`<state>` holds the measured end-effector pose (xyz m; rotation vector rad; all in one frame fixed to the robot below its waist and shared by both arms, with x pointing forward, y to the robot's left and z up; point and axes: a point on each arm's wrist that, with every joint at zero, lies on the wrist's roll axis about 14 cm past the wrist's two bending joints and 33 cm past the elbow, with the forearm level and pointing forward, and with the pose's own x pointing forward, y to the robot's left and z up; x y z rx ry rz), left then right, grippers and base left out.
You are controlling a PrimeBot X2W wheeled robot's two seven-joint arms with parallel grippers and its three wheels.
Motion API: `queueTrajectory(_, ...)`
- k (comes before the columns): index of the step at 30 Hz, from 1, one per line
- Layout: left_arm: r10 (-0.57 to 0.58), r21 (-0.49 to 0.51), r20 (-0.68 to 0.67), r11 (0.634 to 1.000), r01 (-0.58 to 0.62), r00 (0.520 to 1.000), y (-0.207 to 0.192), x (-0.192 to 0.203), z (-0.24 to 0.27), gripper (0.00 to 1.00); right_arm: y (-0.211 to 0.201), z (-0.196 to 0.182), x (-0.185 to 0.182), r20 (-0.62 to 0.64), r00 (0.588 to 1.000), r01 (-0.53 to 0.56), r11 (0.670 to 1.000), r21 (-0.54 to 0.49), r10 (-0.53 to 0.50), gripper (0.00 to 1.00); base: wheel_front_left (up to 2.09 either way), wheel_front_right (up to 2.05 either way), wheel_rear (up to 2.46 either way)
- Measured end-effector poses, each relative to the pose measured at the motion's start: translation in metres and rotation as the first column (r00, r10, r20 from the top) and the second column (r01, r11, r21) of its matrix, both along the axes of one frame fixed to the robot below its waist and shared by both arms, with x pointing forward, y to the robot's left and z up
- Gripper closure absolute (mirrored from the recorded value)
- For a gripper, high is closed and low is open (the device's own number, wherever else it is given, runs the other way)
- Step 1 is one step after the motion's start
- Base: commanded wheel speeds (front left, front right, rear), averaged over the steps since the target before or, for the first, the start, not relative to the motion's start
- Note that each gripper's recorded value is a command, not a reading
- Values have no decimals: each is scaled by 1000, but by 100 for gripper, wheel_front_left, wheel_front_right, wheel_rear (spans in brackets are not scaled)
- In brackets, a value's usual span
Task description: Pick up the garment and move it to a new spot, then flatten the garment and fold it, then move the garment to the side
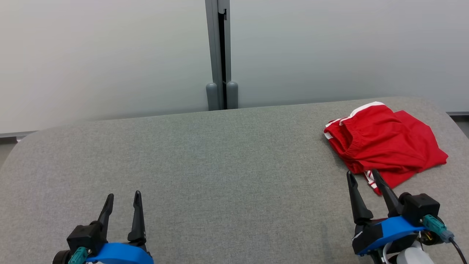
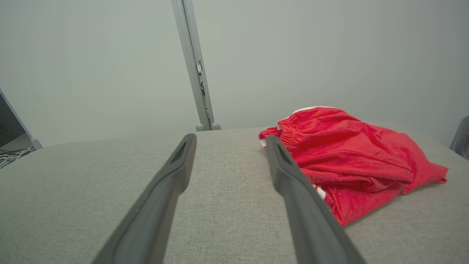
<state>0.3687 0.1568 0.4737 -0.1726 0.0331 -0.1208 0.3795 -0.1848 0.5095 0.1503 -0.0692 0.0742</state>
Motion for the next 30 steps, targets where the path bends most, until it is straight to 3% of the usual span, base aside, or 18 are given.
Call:
queueTrajectory(19, -11, -4, 5, 1000, 11, 1000, -4, 0, 1, 0, 3, -3, 0, -10, 1000, -9, 1000, -3, 9, 0, 0, 0, 0)
queueTrajectory(20, -12, -6, 1, 1000, 12, 1000, -5, -1, 0, 100, 3, -4, 0, -14, 1000, -9, 1000, -3, 9, 100, 0, 0, 0)
queueTrajectory(24, -6, -14, -68, 1000, 5, 998, -5, -12, -21, 100, 3, -24, -8, -76, 997, -5, 1000, 6, 6, 100, 0, 0, 0)
queueTrajectory(30, 28, -110, -111, 993, -40, 993, 2, -12, -26, 100, -3, -28, -8, -109, 994, 31, 993, 112, -19, 100, 0, 0, 0)
